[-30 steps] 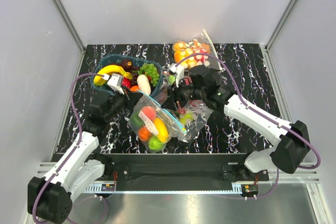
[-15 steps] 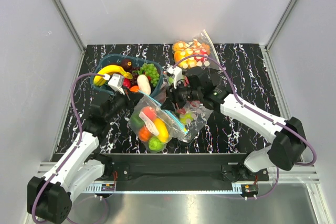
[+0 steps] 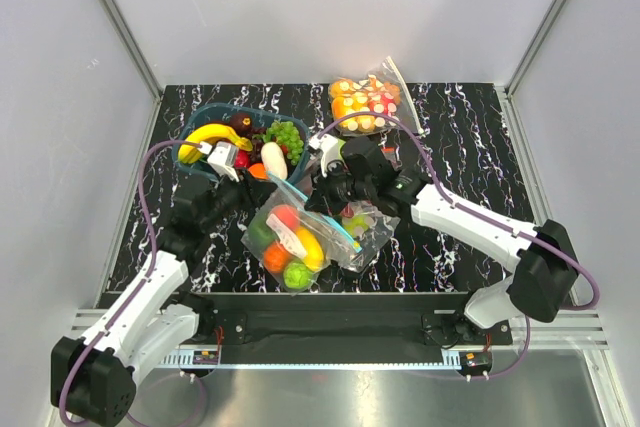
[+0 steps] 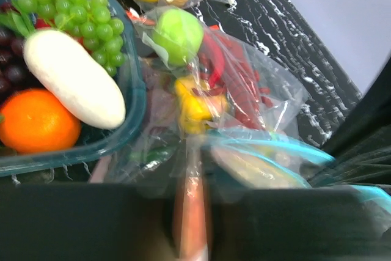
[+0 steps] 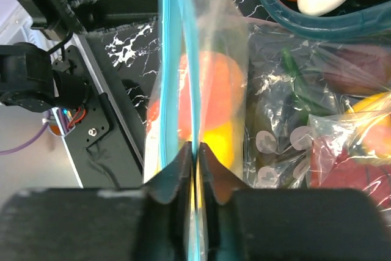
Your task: Open the zip-top bag and remove the fake food
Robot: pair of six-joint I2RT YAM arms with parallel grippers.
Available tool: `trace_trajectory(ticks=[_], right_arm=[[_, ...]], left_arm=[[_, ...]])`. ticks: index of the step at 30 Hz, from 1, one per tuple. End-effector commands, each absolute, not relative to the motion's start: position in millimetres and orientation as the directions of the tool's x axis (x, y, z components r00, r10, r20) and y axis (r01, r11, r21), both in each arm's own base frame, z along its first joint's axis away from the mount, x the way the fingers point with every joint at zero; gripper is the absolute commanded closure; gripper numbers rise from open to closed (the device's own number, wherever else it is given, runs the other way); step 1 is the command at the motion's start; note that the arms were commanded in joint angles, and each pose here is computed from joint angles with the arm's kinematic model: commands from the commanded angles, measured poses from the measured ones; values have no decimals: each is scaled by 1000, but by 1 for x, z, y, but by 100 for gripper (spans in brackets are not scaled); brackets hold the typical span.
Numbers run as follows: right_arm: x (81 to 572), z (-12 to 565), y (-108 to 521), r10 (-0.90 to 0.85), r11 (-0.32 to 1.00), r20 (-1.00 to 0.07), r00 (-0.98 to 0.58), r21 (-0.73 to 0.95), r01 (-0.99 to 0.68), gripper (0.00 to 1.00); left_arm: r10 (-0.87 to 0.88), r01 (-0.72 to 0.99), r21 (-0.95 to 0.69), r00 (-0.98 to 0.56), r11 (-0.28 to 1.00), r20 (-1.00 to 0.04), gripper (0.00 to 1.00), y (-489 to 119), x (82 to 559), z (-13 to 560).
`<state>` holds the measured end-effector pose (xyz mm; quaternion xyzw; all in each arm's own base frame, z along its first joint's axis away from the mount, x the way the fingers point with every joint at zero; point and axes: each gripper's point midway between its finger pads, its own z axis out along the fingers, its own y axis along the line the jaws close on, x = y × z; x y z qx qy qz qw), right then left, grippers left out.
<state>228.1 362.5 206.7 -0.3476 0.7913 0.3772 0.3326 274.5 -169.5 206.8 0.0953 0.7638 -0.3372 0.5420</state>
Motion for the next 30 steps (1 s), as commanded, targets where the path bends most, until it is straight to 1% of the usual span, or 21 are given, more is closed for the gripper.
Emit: trace_trajectory(ticks=[1,3,4,5,6,7,8,9,10,13,19,26,29,30], right_arm=[[237,217,368,-241,512,-815,-527,354,-782,91],[241,225,367,-222,540,-821,-525,345,-768,100],[243,229,367,-215,546,-828,-518,338,-767,100],[245,233,367,-205,561,-833,-514,330,-759,100],[246,236,367,-201,566,-837,-509,325,-757,100],[245,238,368,-197,570,-838,-509,324,-755,100],[246,240,370,-194,577,-840,-506,319,-752,100],[246,240,371,-193,580,-842,-503,316,-751,100],[246,241,372,-189,587,-844,-502,312,-747,100],[243,238,379,-192,592,-842,-504,310,-744,100],[233,238,394,-177,582,-846,-503,322,-747,100],[227,235,404,-177,579,-847,-502,323,-749,100],[227,235,405,-176,585,-849,-498,317,-747,100],[228,235,405,-175,588,-849,-498,315,-745,100]], left_arm=[[-257,512,-409,-343,755,-904,62,-168,277,239],[-269,473,-415,-347,777,-898,44,-160,274,245],[-286,455,-424,-342,783,-895,40,-156,269,251],[-290,419,-438,-372,795,-882,38,-151,265,245],[-309,391,-444,-361,806,-880,37,-145,264,250],[-345,351,-484,-390,801,-854,37,-143,259,246],[-381,346,-508,-375,788,-845,37,-141,254,254],[-403,341,-540,-398,769,-824,37,-143,250,248],[-461,336,-603,-415,723,-784,38,-149,247,253],[-524,336,-699,-480,632,-704,38,-163,237,252],[-531,301,-729,-525,615,-665,38,-172,231,246],[-495,266,-718,-571,643,-655,39,-178,228,230],[-483,255,-715,-588,650,-649,41,-181,227,223],[-479,256,-713,-590,652,-650,44,-182,226,221]])
